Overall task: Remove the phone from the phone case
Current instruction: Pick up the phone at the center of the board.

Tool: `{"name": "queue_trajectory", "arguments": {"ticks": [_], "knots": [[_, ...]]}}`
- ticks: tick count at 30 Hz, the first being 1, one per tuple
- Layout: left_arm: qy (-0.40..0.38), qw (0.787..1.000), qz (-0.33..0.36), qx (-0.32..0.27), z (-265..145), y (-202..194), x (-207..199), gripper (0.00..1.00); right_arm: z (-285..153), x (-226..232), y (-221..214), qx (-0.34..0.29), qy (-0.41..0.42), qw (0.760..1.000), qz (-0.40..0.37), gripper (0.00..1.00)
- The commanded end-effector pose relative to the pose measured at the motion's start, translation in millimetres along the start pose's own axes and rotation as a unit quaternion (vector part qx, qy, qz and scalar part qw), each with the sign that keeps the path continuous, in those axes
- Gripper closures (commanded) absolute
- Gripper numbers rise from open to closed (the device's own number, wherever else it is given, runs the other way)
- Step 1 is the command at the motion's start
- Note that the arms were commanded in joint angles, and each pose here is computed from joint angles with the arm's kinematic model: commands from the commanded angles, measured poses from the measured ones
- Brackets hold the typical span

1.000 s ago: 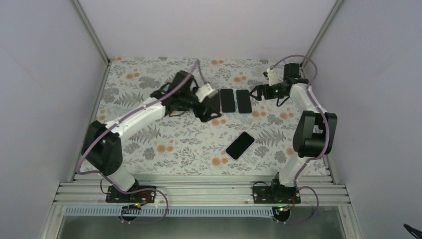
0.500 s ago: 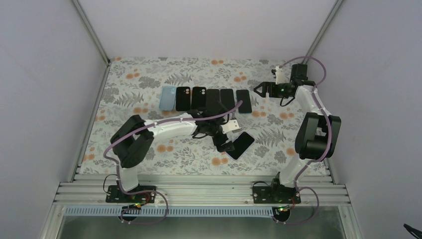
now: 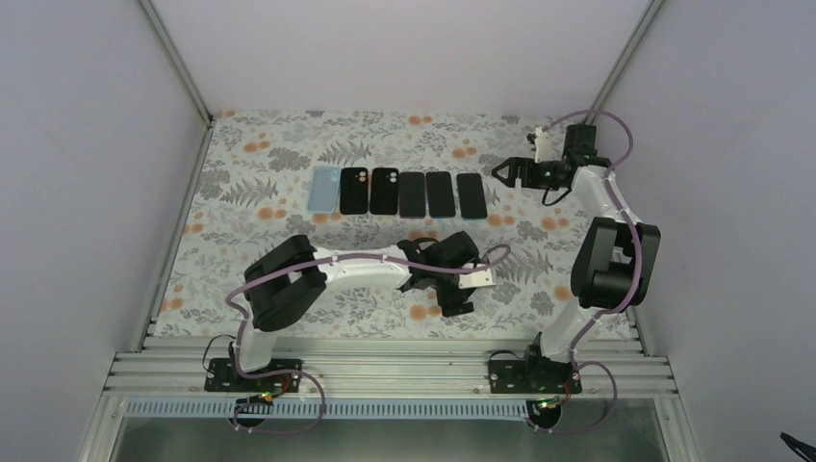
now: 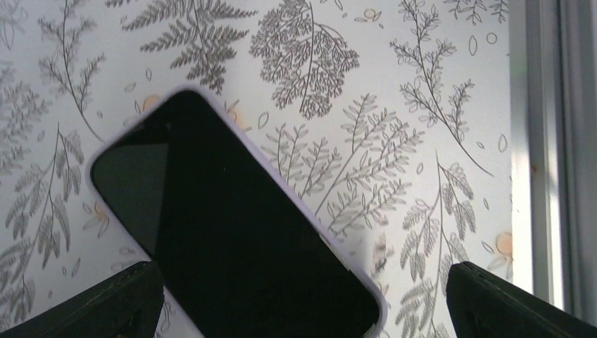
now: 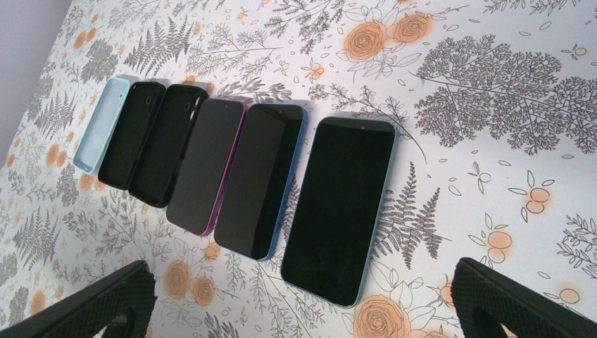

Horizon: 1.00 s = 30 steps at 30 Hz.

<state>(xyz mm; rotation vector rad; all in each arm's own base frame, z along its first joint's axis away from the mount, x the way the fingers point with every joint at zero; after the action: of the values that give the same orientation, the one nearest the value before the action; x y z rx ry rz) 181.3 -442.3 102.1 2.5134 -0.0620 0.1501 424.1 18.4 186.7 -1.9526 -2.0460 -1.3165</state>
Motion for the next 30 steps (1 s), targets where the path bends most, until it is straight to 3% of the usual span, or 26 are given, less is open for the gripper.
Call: {"name": "queue_trajectory", "arguments": {"ticks": [1, 13, 18, 30], "knots": [[0.043, 0.998, 0.052, 0.012, 15, 7, -3, 0.0, -10, 5, 3, -0.016, 0.012, 1.0, -0.003, 0.01], [0.098, 0.992, 0.058, 0.05, 27, -5, 12, 0.0, -10, 3, 3, -0.015, 0.015, 1.0, 0.001, 0.01], [0.114, 0.991, 0.028, 0.061, 20, -17, 28, 0.0, -10, 1, 2, -0.015, 0.016, 1.0, 0.003, 0.01], [0.029, 0.995, -0.062, 0.075, 21, -37, 42, 0.0, -11, -1, 3, -0.017, 0.02, 1.0, 0.008, 0.01]]}}
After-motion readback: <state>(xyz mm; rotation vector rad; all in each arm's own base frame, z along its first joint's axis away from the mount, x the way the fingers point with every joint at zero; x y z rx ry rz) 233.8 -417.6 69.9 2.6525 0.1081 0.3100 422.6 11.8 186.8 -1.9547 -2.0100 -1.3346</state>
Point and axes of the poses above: each gripper's point midway between its finger pads, its own z axis out along the fingers, its own x axis along the line the jaws close on, y = z × x, the point moved 4 cm from there along -z, back along the fingers, and after that the axes turned 8 degrees about z, right-handed, at the moved point
